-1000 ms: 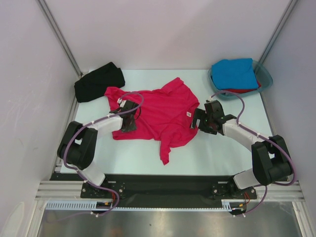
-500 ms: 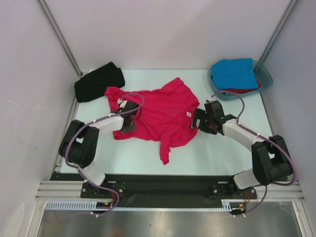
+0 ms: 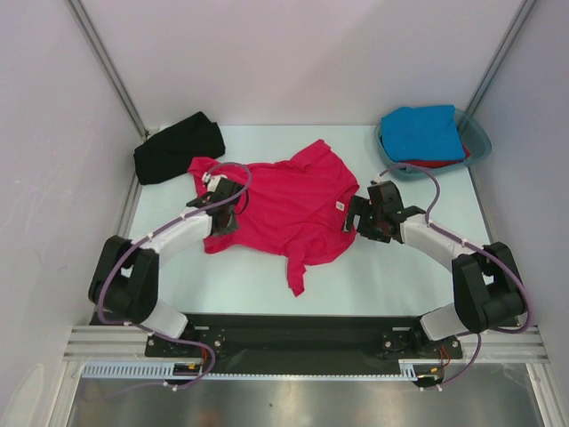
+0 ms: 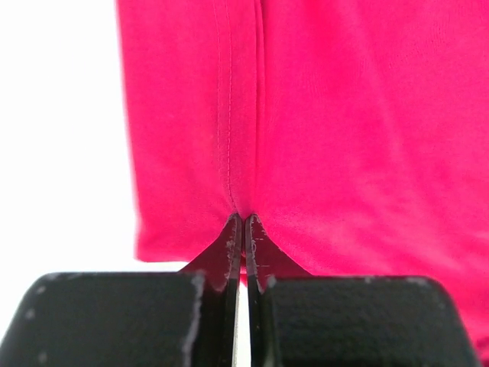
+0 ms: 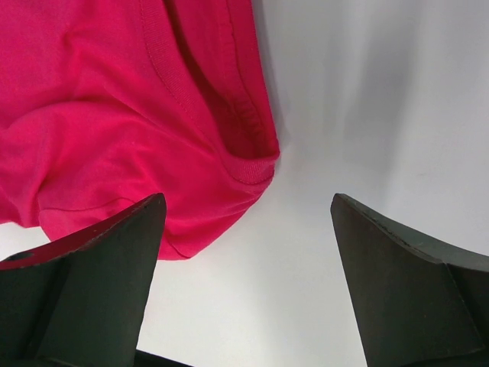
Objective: Fold and stack the t-shirts
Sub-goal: Flatten the tshirt out
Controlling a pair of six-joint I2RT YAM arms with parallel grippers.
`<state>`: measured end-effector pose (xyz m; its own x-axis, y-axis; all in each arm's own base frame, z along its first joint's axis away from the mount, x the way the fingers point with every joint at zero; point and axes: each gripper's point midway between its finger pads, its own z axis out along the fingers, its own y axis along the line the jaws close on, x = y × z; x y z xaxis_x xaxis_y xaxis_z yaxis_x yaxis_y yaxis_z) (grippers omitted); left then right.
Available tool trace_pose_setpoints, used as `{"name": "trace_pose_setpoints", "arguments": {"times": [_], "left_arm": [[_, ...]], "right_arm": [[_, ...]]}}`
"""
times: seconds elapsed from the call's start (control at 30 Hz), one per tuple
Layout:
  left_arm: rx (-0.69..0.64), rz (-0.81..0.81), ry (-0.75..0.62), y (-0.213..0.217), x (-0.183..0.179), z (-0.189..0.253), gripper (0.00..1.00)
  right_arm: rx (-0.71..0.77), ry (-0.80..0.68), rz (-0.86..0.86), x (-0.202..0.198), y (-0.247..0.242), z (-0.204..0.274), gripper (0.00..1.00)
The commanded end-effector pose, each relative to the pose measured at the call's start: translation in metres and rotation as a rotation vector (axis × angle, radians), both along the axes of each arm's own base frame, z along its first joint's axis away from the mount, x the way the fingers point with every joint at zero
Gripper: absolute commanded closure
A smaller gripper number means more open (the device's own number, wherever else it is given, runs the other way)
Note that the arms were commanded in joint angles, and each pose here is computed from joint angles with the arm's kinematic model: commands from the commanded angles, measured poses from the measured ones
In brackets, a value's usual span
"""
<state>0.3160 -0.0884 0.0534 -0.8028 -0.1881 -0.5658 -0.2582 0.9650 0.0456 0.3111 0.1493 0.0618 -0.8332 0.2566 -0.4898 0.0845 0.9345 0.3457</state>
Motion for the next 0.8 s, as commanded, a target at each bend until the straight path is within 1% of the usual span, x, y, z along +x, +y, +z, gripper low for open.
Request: {"name": "trace_pose_setpoints", "arguments": {"times": [0.0,0.17,0.53,0.63,0.77], "left_arm": [[0.001,0.026,-0.086,0.007,0.002,0.036,0.97],[0.0,0.033,-0.114,0.011,0.0,0.05,0.96],[0.01,0.05,-0.118,0.017,-0.007,0.054,0.94],[0.026,0.058,-0.117,0.021,-0.01,0.056,0.92],[0.036,0.08,-0.117,0.027,-0.012,0.058,0.91]], "right_arm": [[0.014,-0.03,0.017,0.009,0.005,0.007,0.05],[0.015,-0.027,0.018,0.009,0.005,0.006,0.05],[0.019,-0.022,0.02,0.009,0.007,0.005,0.05],[0.02,-0.021,0.023,0.009,0.007,0.005,0.05],[0.02,-0.022,0.028,0.009,0.008,0.006,0.05]]}}
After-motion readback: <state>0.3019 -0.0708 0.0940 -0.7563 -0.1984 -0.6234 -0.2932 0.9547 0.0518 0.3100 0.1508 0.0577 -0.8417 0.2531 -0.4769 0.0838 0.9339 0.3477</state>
